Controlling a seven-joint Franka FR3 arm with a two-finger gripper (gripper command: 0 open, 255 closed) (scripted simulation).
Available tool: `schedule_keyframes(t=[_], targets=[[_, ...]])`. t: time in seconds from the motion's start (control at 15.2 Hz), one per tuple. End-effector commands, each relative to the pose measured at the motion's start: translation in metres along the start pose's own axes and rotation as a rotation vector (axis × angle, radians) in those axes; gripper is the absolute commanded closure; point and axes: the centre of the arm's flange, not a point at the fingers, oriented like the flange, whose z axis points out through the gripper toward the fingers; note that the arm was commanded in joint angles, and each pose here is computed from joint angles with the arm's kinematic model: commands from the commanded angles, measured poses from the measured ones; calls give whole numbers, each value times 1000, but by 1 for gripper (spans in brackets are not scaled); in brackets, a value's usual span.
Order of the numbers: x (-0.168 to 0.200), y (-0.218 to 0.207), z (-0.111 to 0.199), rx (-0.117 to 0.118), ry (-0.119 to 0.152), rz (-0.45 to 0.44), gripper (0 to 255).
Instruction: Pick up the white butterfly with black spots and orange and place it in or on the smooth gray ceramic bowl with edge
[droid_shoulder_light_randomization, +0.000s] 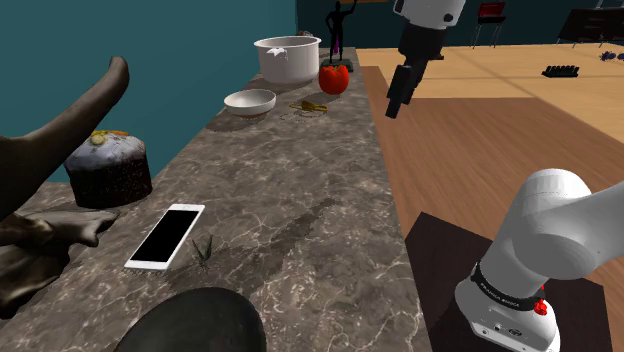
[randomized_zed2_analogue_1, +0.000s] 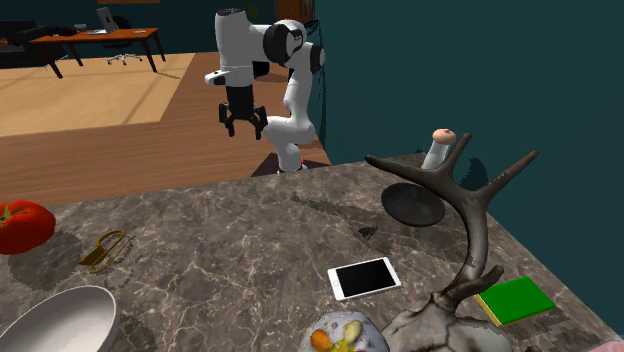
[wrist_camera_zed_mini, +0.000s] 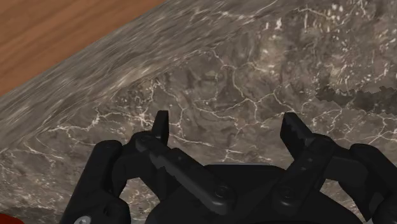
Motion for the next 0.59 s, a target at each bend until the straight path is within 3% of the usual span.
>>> schedule_keyframes(t=[0.0,0.53], targets=[[0,0,0,0,0,0,0],[8,-104,25,-9,-17,143,0]])
